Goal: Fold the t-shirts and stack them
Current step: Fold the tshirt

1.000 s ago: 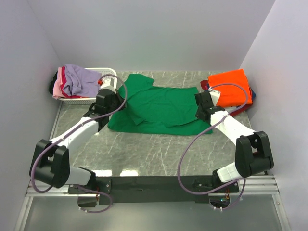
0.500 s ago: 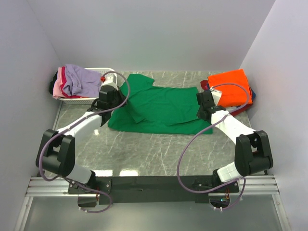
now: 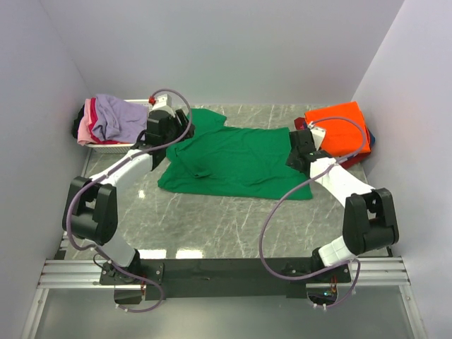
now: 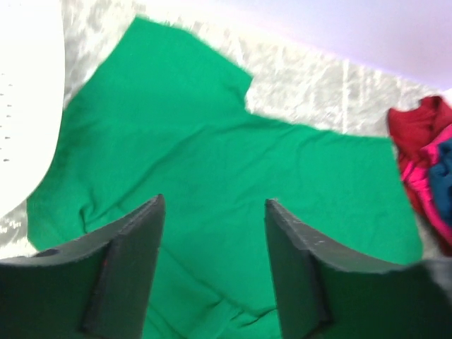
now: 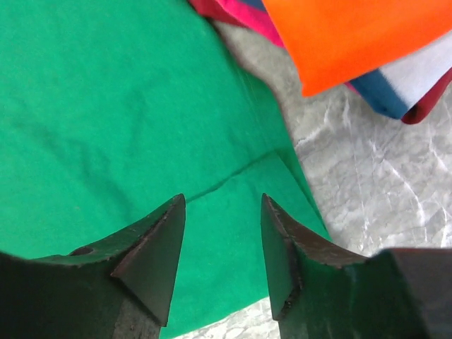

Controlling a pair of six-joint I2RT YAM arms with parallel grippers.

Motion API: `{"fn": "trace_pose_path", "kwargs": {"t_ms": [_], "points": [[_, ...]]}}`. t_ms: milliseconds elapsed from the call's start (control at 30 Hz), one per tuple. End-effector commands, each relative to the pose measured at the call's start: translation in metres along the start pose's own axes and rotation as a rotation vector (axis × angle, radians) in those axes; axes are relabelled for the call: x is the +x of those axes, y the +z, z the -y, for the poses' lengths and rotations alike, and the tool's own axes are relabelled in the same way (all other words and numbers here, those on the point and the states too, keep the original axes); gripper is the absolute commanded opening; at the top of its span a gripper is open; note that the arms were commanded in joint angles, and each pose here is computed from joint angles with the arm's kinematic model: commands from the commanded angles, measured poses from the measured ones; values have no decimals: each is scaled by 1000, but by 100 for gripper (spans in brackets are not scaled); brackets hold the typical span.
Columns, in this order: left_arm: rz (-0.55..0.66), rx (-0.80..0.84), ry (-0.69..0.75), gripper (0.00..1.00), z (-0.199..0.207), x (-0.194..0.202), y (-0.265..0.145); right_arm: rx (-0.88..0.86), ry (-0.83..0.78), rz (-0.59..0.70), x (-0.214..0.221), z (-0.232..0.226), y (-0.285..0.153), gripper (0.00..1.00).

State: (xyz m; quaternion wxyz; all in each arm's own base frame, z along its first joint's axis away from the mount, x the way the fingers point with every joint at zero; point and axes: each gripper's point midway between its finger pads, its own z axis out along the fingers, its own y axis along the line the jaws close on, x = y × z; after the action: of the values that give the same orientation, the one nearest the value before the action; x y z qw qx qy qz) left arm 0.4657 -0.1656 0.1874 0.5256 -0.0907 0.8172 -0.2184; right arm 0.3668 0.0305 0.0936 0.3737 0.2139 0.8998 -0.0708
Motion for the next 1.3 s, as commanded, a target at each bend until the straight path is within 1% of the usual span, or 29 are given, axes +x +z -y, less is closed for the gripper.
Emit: {"fn": "trace_pose_path", "kwargs": {"t_ms": [0, 100, 133, 167, 200, 233, 300, 333, 367, 433, 467, 500, 567, 600, 633, 667, 700, 733, 767, 800, 867, 933, 967, 1167, 1267], "points": [[115, 61, 8, 67, 25, -48, -17, -69, 59, 117, -44, -8, -27, 55], [105, 68, -23, 71, 24, -39, -27, -152, 57, 91, -39, -20, -36, 54], [85, 70, -48, 72, 20, -26, -34, -200, 46, 78, -35, -30, -39, 54], [91, 77, -63, 73, 19, -22, -38, -244, 31, 59, -28, -38, -42, 53], [83, 75, -75, 74, 15, -14, -41, -324, 15, 28, -20, -54, -48, 53], [64, 65, -86, 74, 9, 0, -48, -372, 0, 31, -18, -65, -50, 53], [50, 21, -115, 74, -3, 12, -54, -493, -76, 13, -1, -100, -66, 53], [28, -15, -121, 74, -14, 26, -58, -534, -110, 13, 5, -117, -69, 53], [58, -53, -134, 75, -21, 22, -66, -598, -167, 21, 11, -140, -83, 53], [51, -128, -136, 75, -40, 33, -77, -655, -236, 3, 25, -169, -86, 53], [51, -157, -139, 76, -47, 36, -80, -713, -271, 12, 27, -191, -100, 53], [40, -204, -143, 76, -60, 41, -84, -725, -300, -9, 37, -204, -96, 52], [35, -235, -162, 77, -71, 45, -91, -804, -343, 11, 35, -236, -110, 52], [37, -251, -171, 77, -77, 47, -94, -825, -385, -14, 52, -251, -109, 51], [31, -288, -187, 78, -92, 52, -98, -848, -406, -13, 55, -262, -113, 51], [38, -290, -205, 79, -95, 50, -101, -882, -424, 11, 48, -278, -122, 51], [38, -295, -217, 79, -99, 50, -103, -878, -451, -6, 59, -287, -115, 51], [31, -310, -235, 79, -109, 52, -106, -889, -487, -15, 68, -295, -119, 51], [31, -312, -245, 79, -111, 53, -107, -910, -490, -1, 62, -307, -126, 51], [34, -319, -255, 79, -116, 52, -109, -908, -515, -22, 73, -313, -119, 51], [29, -317, -262, 80, -119, 56, -112, -941, -549, -18, 79, -326, -128, 51], [16, -323, -274, 80, -125, 61, -113, -949, -589, -32, 92, -333, -126, 50], [6, -316, -279, 80, -125, 64, -113, -967, -607, -29, 96, -339, -133, 50], [8, -324, -291, 80, -133, 64, -119, -959, -696, -46, 122, -344, -133, 50], [10, -321, -295, 80, -132, 62, -121, -927, -725, -49, 129, -343, -125, 50]]}}
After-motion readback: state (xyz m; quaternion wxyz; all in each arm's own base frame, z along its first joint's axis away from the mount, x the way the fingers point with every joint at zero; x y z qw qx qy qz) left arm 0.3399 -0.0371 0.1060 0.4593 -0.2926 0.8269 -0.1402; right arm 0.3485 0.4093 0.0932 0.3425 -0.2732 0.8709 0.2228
